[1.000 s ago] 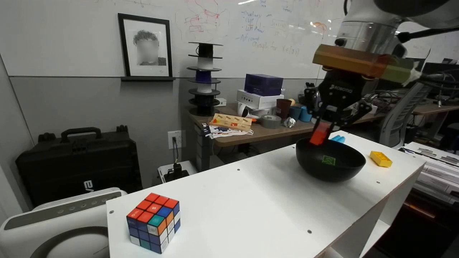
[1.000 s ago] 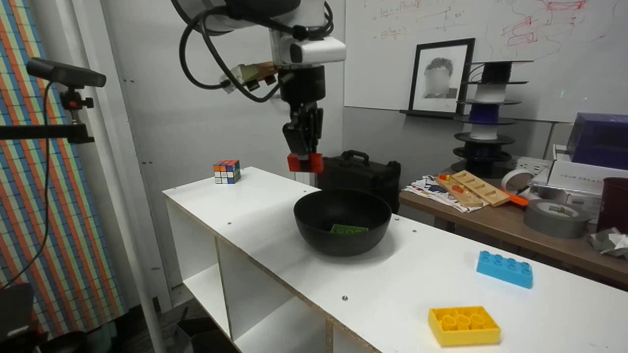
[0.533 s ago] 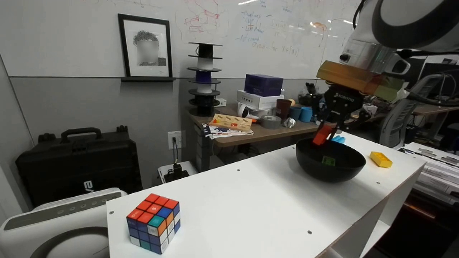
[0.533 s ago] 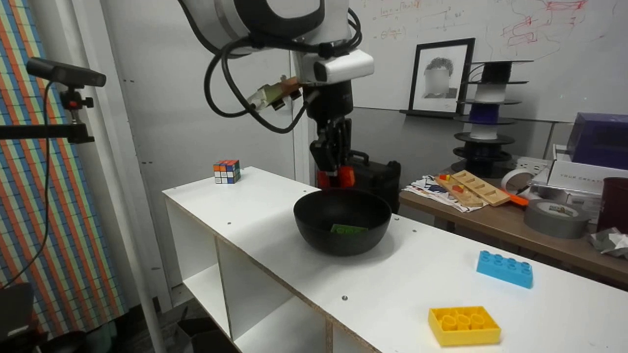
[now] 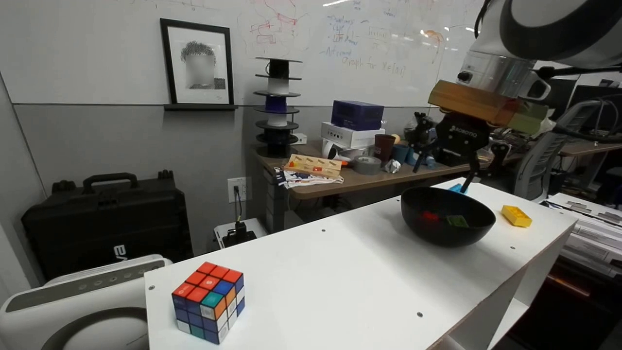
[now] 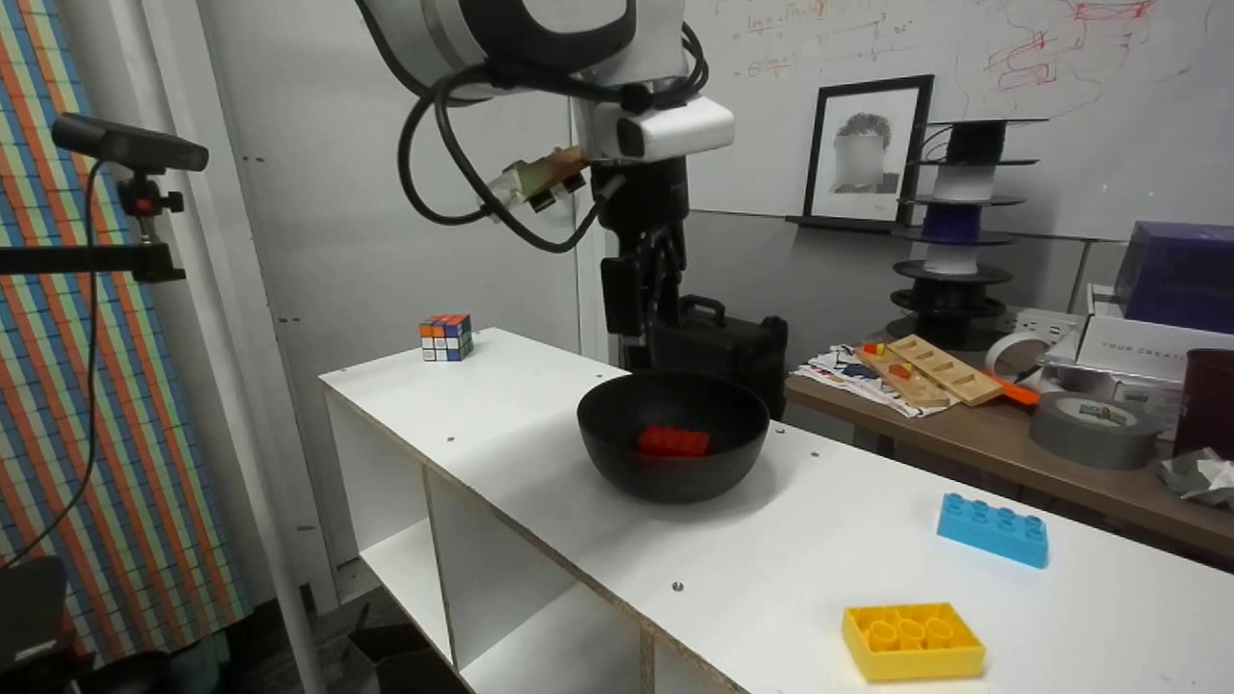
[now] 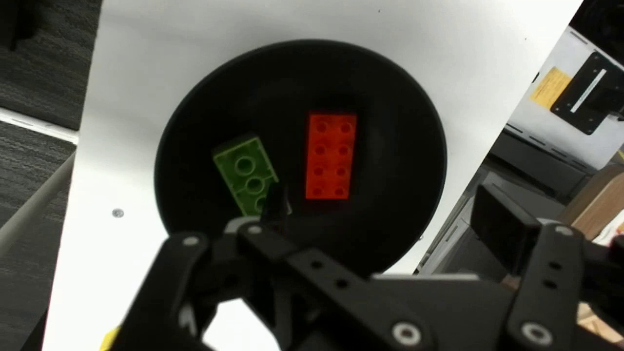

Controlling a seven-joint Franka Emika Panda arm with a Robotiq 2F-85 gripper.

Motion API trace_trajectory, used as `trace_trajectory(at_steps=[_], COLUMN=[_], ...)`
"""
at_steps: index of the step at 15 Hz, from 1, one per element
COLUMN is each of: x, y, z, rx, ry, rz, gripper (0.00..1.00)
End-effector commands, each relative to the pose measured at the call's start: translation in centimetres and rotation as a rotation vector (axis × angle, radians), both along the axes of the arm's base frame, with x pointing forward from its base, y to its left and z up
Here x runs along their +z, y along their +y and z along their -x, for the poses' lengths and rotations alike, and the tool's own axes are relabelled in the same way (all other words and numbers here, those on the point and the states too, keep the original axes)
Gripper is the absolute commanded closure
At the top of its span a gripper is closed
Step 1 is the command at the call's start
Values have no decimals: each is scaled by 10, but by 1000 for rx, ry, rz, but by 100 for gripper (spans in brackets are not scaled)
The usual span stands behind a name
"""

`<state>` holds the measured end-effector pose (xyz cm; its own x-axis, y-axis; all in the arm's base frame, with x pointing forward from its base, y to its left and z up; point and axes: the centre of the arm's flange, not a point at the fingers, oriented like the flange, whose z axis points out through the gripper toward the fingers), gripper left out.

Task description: Pick up the orange, blue, green and yellow objects from the table and put them in the bowl

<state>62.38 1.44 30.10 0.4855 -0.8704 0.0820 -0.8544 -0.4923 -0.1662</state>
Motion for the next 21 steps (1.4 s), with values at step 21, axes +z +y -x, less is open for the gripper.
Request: trace_trajectory(at_steps=[21], x=[-47], y=[-238], z=[36], rx=[74], ry=[155], rz=[30], gripper=[0])
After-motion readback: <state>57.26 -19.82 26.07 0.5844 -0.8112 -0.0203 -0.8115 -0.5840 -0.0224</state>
